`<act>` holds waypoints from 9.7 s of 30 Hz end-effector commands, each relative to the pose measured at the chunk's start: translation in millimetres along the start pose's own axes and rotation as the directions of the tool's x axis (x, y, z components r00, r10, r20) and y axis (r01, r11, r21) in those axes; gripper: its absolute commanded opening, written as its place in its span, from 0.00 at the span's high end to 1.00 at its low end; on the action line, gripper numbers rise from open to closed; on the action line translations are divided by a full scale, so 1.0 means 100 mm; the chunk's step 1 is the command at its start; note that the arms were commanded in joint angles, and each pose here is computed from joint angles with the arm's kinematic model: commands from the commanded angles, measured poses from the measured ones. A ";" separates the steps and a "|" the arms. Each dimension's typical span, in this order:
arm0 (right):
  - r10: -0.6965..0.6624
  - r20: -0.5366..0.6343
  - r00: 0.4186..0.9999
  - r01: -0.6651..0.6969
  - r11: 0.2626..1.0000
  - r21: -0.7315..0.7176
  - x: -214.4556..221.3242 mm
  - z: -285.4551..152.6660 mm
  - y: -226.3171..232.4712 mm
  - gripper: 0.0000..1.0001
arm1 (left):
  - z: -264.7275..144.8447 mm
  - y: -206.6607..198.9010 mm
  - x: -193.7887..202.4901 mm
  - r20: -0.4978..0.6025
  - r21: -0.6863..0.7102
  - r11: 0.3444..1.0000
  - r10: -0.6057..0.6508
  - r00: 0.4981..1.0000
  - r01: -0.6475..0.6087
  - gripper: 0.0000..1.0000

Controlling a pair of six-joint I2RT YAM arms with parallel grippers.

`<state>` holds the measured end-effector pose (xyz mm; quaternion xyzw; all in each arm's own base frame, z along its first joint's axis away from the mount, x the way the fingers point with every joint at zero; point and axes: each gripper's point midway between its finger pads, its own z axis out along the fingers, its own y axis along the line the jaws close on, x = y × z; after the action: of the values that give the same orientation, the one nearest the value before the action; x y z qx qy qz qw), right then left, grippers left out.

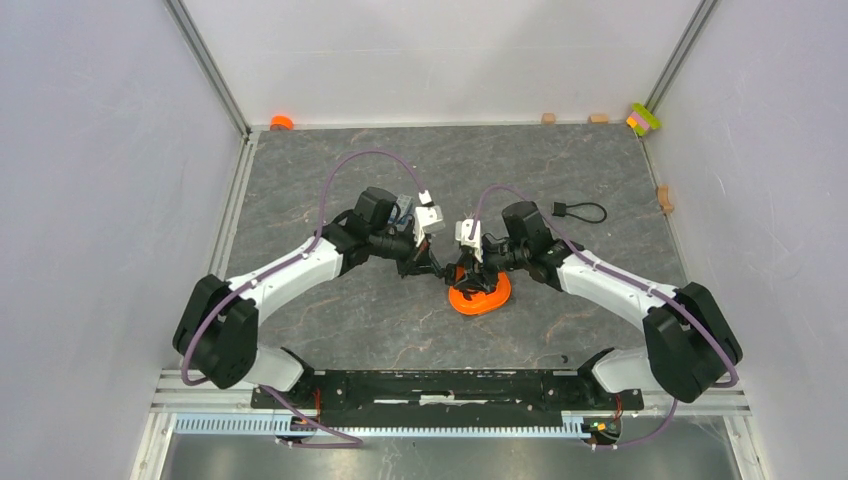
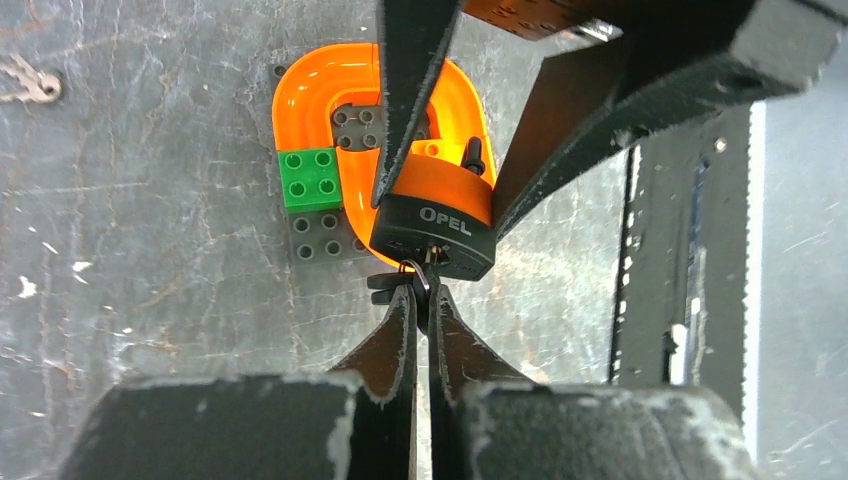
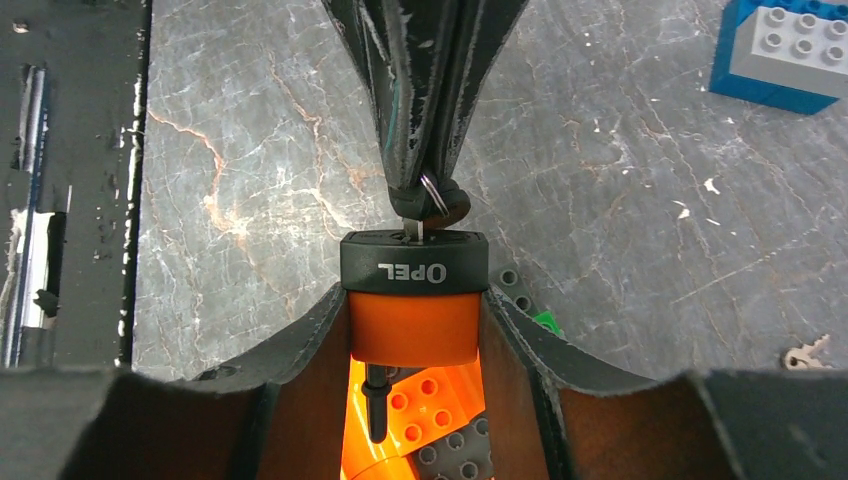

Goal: Unlock with the key

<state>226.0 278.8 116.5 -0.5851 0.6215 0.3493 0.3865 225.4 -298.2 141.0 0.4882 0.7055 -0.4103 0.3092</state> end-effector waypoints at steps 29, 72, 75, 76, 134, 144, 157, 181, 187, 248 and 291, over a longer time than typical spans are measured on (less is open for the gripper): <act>-0.317 0.040 0.947 0.307 0.937 0.164 -0.65 -0.18 -0.34 1.00 | -0.28 0.24 -0.74 0.256 -0.058 0.914 -0.375 0.891 0.401 0.09; -0.226 0.012 0.974 0.213 0.934 0.286 -0.62 -0.14 -0.50 0.72 | 0.17 0.18 -0.55 0.064 0.224 0.764 -0.631 0.773 0.605 0.98; -0.218 0.000 0.976 0.208 0.929 0.305 -0.59 -0.19 -0.51 0.40 | 0.11 0.17 -0.62 0.094 0.223 0.788 -0.603 0.792 0.573 0.98; -0.217 -0.006 0.976 0.208 0.927 0.313 -0.57 -0.22 -0.51 0.29 | 0.09 0.17 -0.64 0.104 0.222 0.795 -0.596 0.797 0.565 0.98; 0.169 0.207 0.964 -0.151 0.984 -0.098 -0.19 -0.29 -0.11 0.07 | -0.36 1.07 0.25 0.079 -0.168 0.973 -0.146 0.986 0.157 0.98; 0.161 0.204 0.966 -0.148 0.986 -0.077 -0.17 -0.30 -0.12 0.04 | -0.46 1.40 0.53 0.014 -0.211 0.900 -0.388 0.922 0.382 0.97; 0.161 0.200 0.966 -0.148 0.986 -0.080 -0.15 -0.29 -0.11 0.03 | -0.56 1.83 0.82 -0.016 -0.215 0.716 -0.683 0.731 0.664 0.74; 0.156 0.198 0.968 -0.143 0.987 -0.077 -0.14 -0.29 -0.11 0.03 | -0.73 2.18 1.01 -0.011 -0.301 0.592 -0.786 0.618 0.747 0.38; 0.149 0.194 0.970 -0.138 0.988 -0.069 -0.13 -0.29 -0.13 0.02 | -0.87 2.11 0.97 -0.021 -0.350 0.651 -0.724 0.689 0.674 0.34; 0.038 -0.156 0.987 0.054 0.835 0.548 0.18 -0.85 -1.60 0.21 | -1.50 1.68 0.12 -0.028 -0.787 0.610 -0.190 0.981 0.095 0.00; 0.563 -0.230 0.794 -0.184 0.582 0.792 1.87 -2.10 -2.37 0.24 | -1.41 1.15 -0.07 0.046 -0.610 0.779 -0.150 0.988 0.147 0.00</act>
<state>438.0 -0.9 52.2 -0.3090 0.8869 -0.0150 0.3432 333.6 -150.1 165.2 0.3141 0.8482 -0.1621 0.3944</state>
